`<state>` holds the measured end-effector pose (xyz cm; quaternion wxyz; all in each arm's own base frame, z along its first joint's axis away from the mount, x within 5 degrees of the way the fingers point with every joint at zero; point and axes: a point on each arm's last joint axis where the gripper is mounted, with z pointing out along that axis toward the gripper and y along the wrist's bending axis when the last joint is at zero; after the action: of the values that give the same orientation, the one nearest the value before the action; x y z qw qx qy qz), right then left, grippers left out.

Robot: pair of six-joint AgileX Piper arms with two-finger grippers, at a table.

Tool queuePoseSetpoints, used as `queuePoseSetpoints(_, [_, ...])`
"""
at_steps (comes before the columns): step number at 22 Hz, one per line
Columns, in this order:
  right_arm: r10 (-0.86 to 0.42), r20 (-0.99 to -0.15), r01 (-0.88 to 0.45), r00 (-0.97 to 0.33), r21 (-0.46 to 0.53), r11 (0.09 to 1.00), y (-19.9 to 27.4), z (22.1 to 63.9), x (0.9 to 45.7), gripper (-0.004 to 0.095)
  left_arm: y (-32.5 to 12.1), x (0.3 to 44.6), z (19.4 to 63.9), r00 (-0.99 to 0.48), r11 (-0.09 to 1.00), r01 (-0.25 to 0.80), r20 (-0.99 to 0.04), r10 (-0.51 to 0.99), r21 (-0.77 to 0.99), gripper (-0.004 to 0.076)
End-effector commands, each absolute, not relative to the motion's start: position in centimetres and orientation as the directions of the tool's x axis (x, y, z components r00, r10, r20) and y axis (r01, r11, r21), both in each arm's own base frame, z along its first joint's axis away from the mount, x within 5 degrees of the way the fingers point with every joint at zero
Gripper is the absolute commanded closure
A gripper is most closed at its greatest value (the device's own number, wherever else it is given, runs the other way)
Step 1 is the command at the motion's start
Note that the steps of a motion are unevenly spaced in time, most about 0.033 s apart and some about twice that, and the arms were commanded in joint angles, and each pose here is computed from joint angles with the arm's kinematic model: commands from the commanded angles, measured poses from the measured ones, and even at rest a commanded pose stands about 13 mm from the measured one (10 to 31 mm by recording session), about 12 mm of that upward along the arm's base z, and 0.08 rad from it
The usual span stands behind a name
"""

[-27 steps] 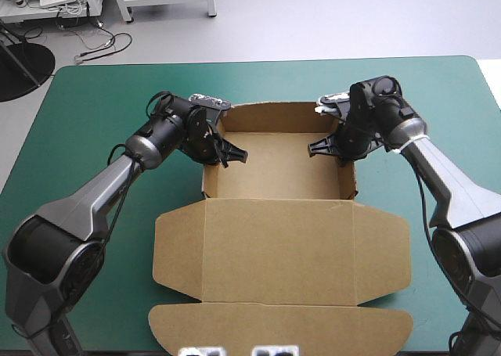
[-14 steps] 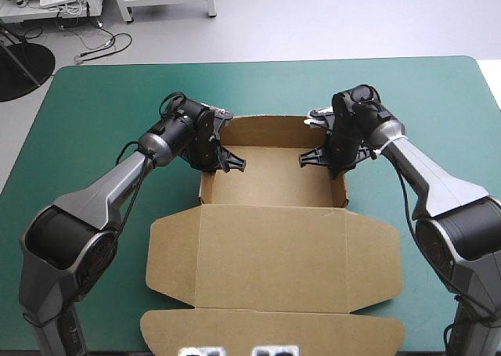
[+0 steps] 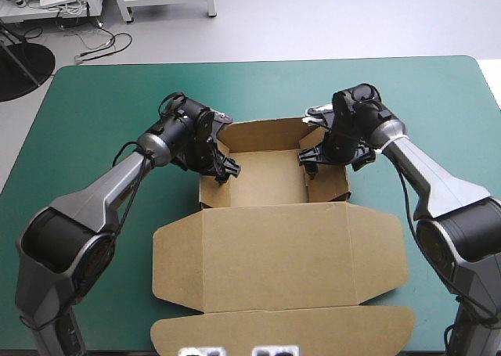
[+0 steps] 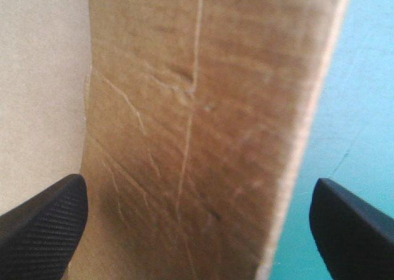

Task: Fold the box

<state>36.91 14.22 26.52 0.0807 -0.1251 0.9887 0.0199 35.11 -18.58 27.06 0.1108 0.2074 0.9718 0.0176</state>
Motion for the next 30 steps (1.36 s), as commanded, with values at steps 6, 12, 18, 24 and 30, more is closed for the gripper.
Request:
queuePoseSetpoints(6, [-0.277, -0.520, -0.343, -0.808, 0.033, 0.939, 13.1, 39.9, 33.5, 0.0008, -14.9, 28.7, 39.9, -0.767, 0.898, 0.432, -0.487, 0.417, 0.089, 0.0119])
queuePoseSetpoints(12, [-0.294, -0.579, -0.367, -0.760, 0.010, 0.930, 12.4, 42.3, 31.8, 0.0008, -9.5, 19.2, 46.7, -0.602, 0.870, 0.473, -0.669, 0.436, 0.141, 0.0655])
queuePoseSetpoints(18, [-0.309, -0.512, -0.366, -0.801, 0.010, 0.931, 13.2, 39.5, 33.9, 0.0009, -2.6, 6.8, 45.8, -0.488, 0.895, 0.432, -0.806, 0.336, 0.111, 0.0728])
queuePoseSetpoints(24, [-0.328, -0.358, -0.360, -0.874, 0.023, 0.933, 14.7, 32.8, 37.7, 0.0014, 0.0, 0.9, 40.4, -0.518, 0.915, 0.399, -0.839, 0.168, -0.063, 0.0731])
queuePoseSetpoints(30, [-0.337, -0.290, -0.368, -0.896, 0.059, 0.928, 15.5, 29.9, 38.9, 0.0408, -2.4, 6.0, 37.1, -0.703, 0.938, 0.345, -0.666, 0.248, -0.015, 0.0733])
